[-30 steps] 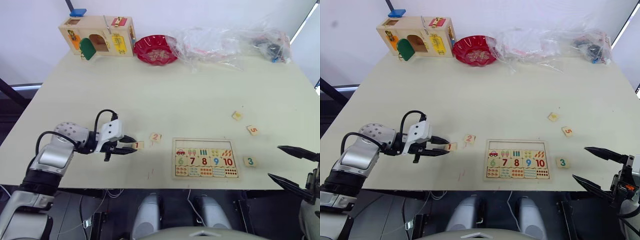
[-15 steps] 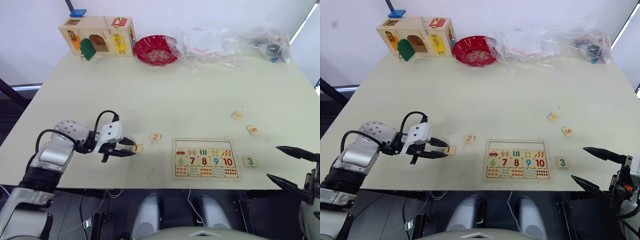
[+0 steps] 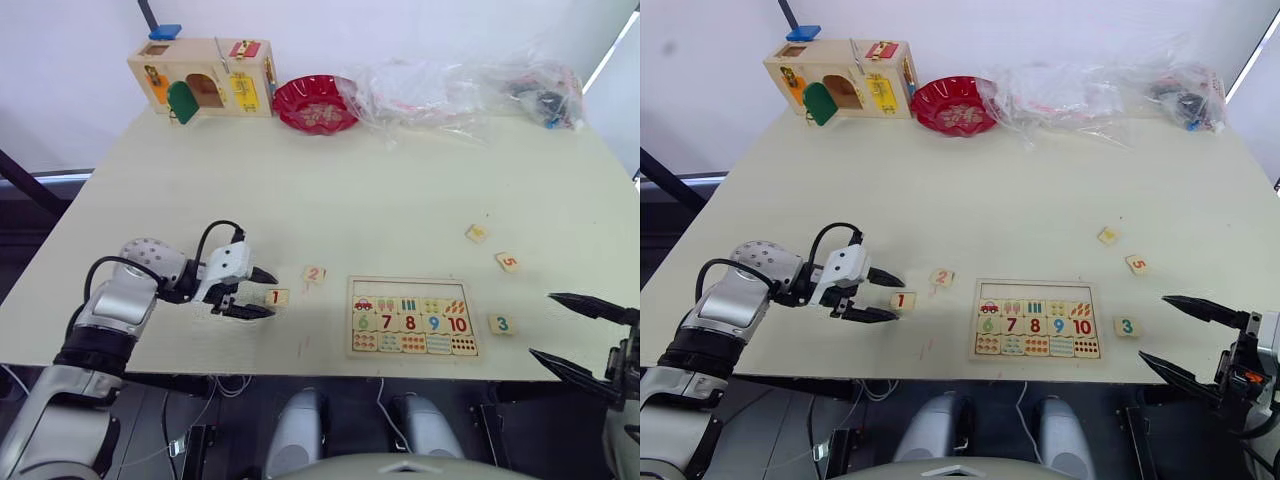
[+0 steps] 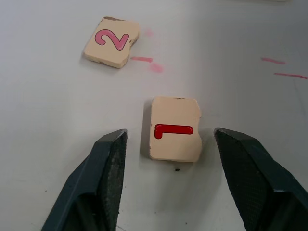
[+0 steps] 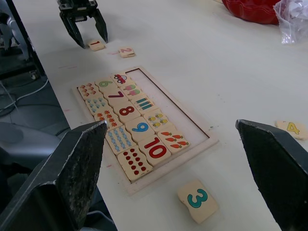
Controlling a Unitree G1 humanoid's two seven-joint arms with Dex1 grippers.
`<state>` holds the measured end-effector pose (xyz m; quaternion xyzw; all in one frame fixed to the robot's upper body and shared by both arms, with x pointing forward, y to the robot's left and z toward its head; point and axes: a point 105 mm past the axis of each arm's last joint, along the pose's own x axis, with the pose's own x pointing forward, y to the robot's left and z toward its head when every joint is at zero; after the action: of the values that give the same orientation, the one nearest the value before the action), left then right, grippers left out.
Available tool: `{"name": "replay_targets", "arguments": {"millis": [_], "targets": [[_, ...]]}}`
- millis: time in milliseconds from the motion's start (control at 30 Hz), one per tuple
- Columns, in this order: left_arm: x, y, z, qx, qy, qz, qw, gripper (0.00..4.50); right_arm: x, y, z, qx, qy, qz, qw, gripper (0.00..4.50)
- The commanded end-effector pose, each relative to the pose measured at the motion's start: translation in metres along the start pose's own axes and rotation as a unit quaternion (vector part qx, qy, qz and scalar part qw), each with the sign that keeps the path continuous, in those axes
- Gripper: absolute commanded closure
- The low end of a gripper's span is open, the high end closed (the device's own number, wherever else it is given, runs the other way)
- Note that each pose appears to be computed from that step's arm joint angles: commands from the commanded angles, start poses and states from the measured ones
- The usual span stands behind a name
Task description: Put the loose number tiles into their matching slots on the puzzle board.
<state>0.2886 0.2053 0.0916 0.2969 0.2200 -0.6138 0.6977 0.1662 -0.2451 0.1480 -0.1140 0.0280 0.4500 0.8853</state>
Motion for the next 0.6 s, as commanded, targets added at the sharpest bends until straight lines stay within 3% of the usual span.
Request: {"name": "replay_targets", "arguments": {"millis": [33,100,200,233,300,500,600], "targets": [[0.002,-0.007,-0.002,0.006,0.019,-0.012,1.0,1.36,0.002,0.001,0.007,-0.017,-0.007,0.004,1.0,0.0],[-0.001,-0.01,0.0,0.01,0.018,-0.016,1.0,1.59,0.002,0.001,0.007,-0.017,-0.007,0.004,1.0,0.0],[-0.005,-0.016,0.005,0.017,0.021,-0.026,0.999,2.41,0.003,0.0,0.007,-0.018,-0.008,0.003,1.0,0.0],[-0.006,-0.017,0.006,0.019,0.022,-0.026,0.999,2.97,0.003,0.0,0.007,-0.018,-0.008,0.003,1.0,0.0],[-0.008,-0.016,0.009,0.02,0.021,-0.024,0.999,3.52,0.003,0.0,0.007,-0.019,-0.008,0.003,1.0,0.0],[-0.022,-0.009,0.032,0.047,0.027,-0.007,0.998,3.53,0.003,-0.002,0.008,-0.022,-0.009,-0.004,1.0,0.0],[-0.032,-0.005,0.063,0.07,0.029,-0.008,0.997,3.53,0.0,-0.001,0.009,-0.024,-0.009,-0.009,1.0,0.0]]}}
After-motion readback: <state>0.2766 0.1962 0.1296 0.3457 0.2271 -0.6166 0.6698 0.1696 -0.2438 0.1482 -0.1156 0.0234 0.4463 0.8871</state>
